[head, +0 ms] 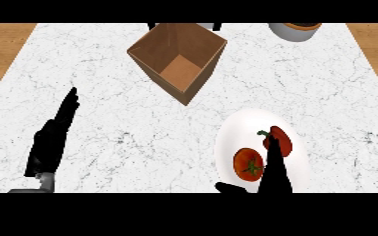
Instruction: Pick the tomato from the plate and place it in the cardboard box
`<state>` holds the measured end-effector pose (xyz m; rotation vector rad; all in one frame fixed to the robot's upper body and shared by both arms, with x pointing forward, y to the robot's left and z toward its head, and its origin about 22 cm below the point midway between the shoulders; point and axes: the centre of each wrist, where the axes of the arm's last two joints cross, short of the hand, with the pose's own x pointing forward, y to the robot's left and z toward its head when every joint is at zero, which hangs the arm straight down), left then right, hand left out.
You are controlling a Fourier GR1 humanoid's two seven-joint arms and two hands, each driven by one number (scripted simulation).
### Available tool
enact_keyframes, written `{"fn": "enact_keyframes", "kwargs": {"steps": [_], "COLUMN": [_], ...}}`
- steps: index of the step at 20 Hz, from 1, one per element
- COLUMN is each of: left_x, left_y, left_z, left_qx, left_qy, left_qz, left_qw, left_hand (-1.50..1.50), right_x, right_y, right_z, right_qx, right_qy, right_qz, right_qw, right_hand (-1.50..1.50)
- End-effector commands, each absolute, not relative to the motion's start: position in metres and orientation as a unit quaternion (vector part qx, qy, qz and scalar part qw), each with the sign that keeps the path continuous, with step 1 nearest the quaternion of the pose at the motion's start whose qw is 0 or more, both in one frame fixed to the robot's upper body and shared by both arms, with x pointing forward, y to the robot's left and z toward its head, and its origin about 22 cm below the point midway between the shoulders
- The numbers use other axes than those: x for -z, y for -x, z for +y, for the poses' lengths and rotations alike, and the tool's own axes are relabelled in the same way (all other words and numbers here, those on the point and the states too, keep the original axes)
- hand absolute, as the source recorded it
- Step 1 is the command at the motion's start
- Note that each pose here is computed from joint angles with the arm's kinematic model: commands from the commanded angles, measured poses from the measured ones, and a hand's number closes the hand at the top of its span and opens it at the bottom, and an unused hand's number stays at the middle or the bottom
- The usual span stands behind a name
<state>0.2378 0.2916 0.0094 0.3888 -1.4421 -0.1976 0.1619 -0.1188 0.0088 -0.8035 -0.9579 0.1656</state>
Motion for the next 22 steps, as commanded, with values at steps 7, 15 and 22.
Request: {"fn": "enact_keyframes", "kwargs": {"steps": [7,15,22], "left_x": [-0.011,-0.016,-0.017], "left_y": [-0.235,-0.224,-0.248], "left_z": [0.307,0.281,0.271], "left_qx": [0.093,0.091,0.114], "left_qy": [-0.177,-0.176,-0.148], "left_qz": [-0.661,-0.661,-0.672], "left_qw": [0.723,0.724,0.716], "left_hand": [0.00,0.00,0.00], "right_x": [0.011,0.013,0.003], "right_y": [-0.168,-0.174,-0.212], "right_z": [-0.117,-0.118,-0.196], "right_qx": [-0.059,-0.062,-0.382], "right_qy": [0.350,0.482,0.500], "right_qz": [-0.436,-0.436,-0.470], "right_qw": [0.827,0.758,0.619], "right_hand": [1.50,1.50,1.50]}}
